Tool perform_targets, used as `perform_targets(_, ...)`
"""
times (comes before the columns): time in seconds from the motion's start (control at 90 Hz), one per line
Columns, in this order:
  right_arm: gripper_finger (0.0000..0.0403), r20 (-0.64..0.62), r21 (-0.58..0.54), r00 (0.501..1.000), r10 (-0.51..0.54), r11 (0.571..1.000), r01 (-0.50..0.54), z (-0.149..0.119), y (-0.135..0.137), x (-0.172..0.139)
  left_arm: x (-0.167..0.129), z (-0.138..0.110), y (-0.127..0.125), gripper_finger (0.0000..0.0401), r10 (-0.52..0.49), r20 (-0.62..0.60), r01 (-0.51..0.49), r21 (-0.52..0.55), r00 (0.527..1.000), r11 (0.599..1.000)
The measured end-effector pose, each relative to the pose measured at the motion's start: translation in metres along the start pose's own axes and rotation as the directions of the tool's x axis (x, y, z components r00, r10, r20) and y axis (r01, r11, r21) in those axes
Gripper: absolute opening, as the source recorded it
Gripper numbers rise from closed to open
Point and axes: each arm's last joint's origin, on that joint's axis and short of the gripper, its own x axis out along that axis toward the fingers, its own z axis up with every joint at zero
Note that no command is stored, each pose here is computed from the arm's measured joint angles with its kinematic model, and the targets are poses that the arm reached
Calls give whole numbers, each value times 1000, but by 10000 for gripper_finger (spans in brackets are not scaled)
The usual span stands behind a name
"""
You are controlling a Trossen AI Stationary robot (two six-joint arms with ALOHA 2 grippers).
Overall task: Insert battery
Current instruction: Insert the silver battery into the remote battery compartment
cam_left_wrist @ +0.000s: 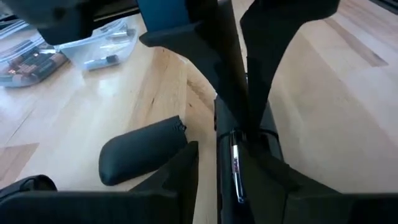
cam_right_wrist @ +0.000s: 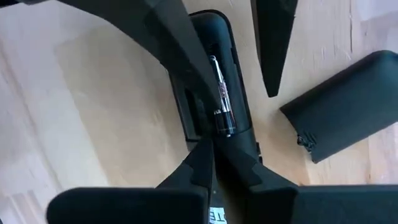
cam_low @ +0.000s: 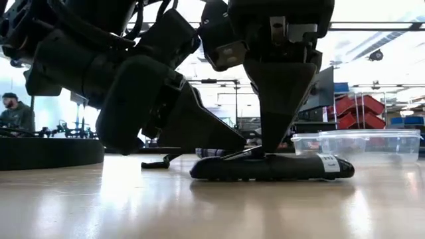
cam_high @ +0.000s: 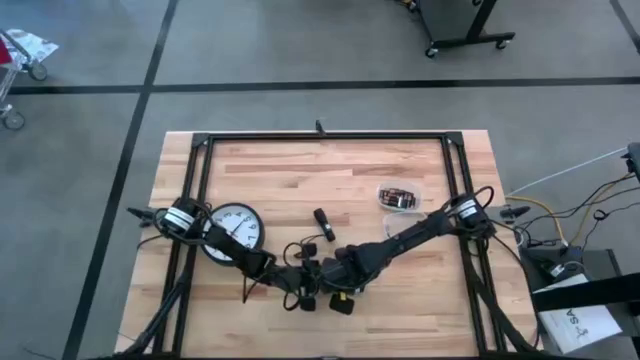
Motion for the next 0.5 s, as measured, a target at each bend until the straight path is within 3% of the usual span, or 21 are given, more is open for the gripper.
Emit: perform_targets(0.5,0,1,-31,999,-39,999,39,-4,-3,-15,4,-8,-2,97,-5,-20,5,-17,1000,1000)
